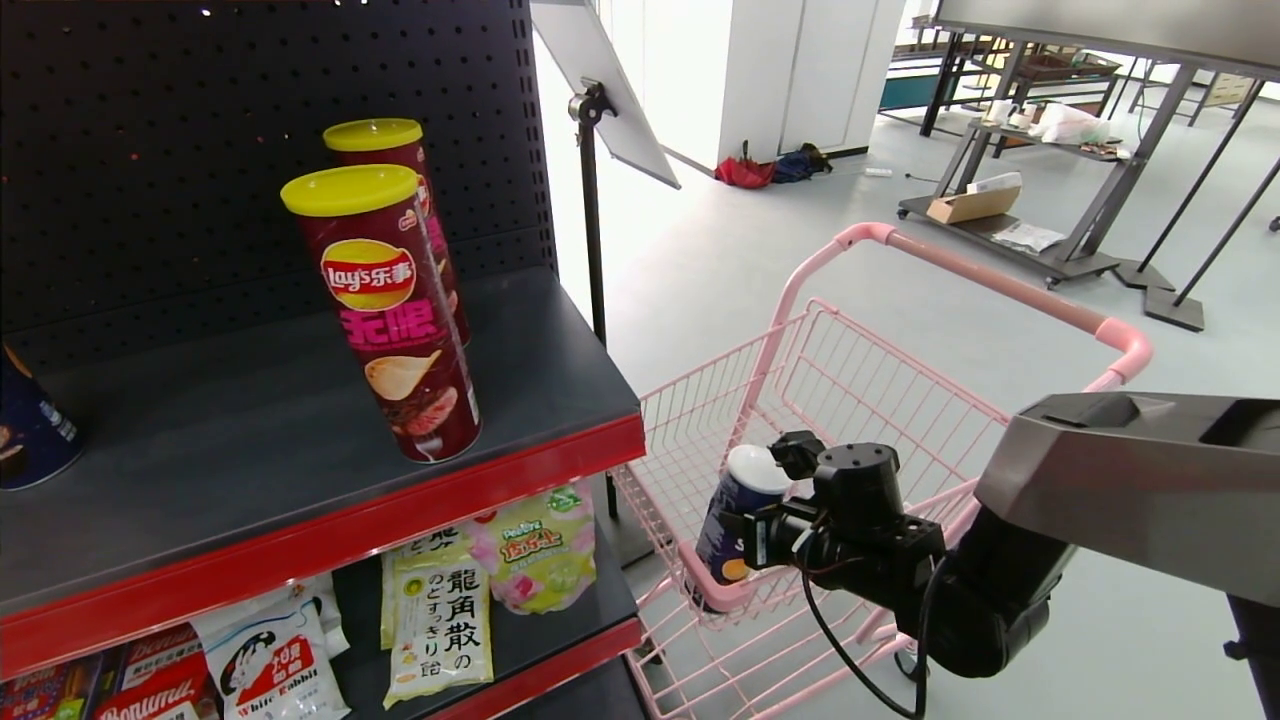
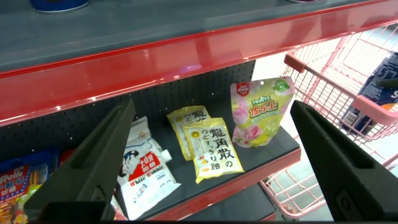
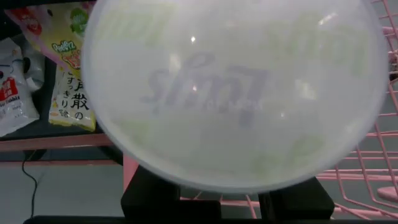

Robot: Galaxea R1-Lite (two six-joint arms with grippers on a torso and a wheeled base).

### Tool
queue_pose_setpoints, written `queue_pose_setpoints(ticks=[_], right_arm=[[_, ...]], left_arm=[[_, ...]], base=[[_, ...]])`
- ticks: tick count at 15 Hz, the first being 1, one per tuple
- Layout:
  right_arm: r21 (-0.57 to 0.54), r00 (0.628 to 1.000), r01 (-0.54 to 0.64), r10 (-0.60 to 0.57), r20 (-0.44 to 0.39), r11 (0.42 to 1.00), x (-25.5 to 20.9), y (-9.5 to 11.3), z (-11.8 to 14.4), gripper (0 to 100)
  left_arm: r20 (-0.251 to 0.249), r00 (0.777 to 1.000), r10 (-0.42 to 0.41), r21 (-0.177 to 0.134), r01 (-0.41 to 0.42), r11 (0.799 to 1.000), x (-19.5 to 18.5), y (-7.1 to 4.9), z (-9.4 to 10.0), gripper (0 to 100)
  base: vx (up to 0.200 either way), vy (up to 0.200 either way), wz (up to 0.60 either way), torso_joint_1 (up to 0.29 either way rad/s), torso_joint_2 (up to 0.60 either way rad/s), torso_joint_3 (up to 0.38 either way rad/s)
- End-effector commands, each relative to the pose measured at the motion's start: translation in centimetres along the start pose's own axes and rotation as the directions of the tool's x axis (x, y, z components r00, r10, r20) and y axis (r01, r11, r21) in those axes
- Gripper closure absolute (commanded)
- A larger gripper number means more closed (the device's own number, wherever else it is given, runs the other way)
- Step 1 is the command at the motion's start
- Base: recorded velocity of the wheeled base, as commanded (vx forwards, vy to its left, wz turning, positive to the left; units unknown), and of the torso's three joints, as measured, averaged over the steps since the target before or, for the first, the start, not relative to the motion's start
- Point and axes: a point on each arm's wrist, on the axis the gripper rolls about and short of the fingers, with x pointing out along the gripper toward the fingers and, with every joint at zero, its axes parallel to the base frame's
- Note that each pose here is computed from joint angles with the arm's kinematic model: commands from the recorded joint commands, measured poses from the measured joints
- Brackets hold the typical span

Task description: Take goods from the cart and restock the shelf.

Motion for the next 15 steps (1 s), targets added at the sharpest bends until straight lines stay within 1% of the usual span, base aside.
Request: queue_pose_setpoints(ticks=[1,2,3,4,5,6,7,8,9,10,11,12,13,14,15], right_arm=[[-0.003,0.999,0.016,-0.016,0.04,1.0,-0.8,0.2,1.4,100],[-0.02,0.997,0.015,-0.013,0.082,1.0,-1.6,0.4,3.1,100],[-0.042,0.993,0.028,-0.023,0.114,0.999,-2.4,0.2,4.7,100],[-0.076,0.985,0.045,-0.032,0.172,0.996,-3.9,0.1,7.5,100],[-0.078,0.983,0.047,-0.033,0.182,0.996,-4.1,0.1,7.9,100],[-0.109,0.956,0.079,-0.044,0.29,0.991,-6.8,0.0,12.9,100],[-0.116,0.94,0.097,-0.053,0.336,0.989,-9.1,0.2,15.8,100],[-0.115,0.934,0.11,-0.063,0.353,0.987,-10.8,0.4,17.2,100],[-0.104,0.921,0.145,-0.097,0.376,0.984,-14.7,1.4,19.9,100],[-0.092,0.908,0.17,-0.12,0.4,0.981,-18.0,2.1,21.4,100],[-0.076,0.896,0.199,-0.15,0.419,0.977,-21.2,2.6,22.2,100],[-0.058,0.879,0.284,-0.235,0.416,0.957,-24.7,2.8,21.9,100],[-0.085,0.876,0.373,-0.32,0.36,0.924,-28.2,3.0,20.5,100],[-0.1,0.892,0.371,-0.325,0.315,0.923,-31.0,3.1,18.8,100],[-0.094,0.892,0.371,-0.326,0.314,0.924,-31.9,3.1,18.1,100]], left_arm=[[0.0,1.0,0.0,0.0,0.0,1.0,0.0,0.0,0.0,0],[-0.002,1.0,0.0,0.0,0.0,1.0,0.0,0.0,0.0,0],[-0.002,1.0,0.0,0.0,0.0,1.0,0.0,0.0,0.0,0],[-0.002,1.0,0.0,0.0,0.0,1.0,0.0,0.0,0.0,0],[0.0,1.0,0.0,0.0,0.0,1.0,0.0,0.0,0.0,0],[0.0,1.0,0.0,0.0,0.0,1.0,0.0,0.0,0.0,0],[-0.002,1.0,0.0,0.0,0.0,1.0,0.0,0.0,0.0,0],[-0.002,1.0,0.0,0.0,0.0,1.0,0.0,0.0,0.0,0],[-0.002,1.0,0.0,0.0,0.0,1.0,0.0,0.0,0.0,0],[-0.002,1.0,0.0,0.0,0.0,1.0,0.0,0.0,0.0,0],[-0.002,1.0,-0.001,0.0,0.001,1.0,0.0,0.0,0.0,0],[-0.002,1.0,-0.001,0.0,0.001,1.0,0.0,0.0,0.0,0],[-0.002,1.0,-0.003,0.0,0.003,1.0,0.0,0.0,0.0,0],[-0.002,1.0,-0.003,0.0,0.003,1.0,0.0,0.0,0.0,0],[-0.002,1.0,-0.003,0.0,0.003,1.0,0.0,0.0,0.0,0]], base=[[0.0,0.0,0.0,0.0,0.0,0.0],[0.0,0.0,0.0,0.0,0.0,0.0],[0.0,0.0,0.0,0.0,0.0,0.0],[0.0,0.0,0.0,0.0,0.0,0.0],[0.0,0.0,0.0,0.0,0.0,0.0],[0.0,0.0,0.0,0.0,0.0,0.0],[0.0,0.0,0.0,0.0,0.0,0.0],[0.0,0.0,0.0,0.0,0.0,0.0],[0.0,0.0,0.0,0.0,0.0,0.0],[0.0,0.0,0.0,0.0,0.0,0.0],[0.0,0.0,0.0,0.0,0.0,0.0],[0.0,0.0,0.0,0.0,0.0,0.0],[0.0,0.0,0.0,0.0,0.0,0.0],[0.0,0.0,0.0,0.0,0.0,0.0],[0.0,0.0,0.0,0.0,0.0,0.0]])
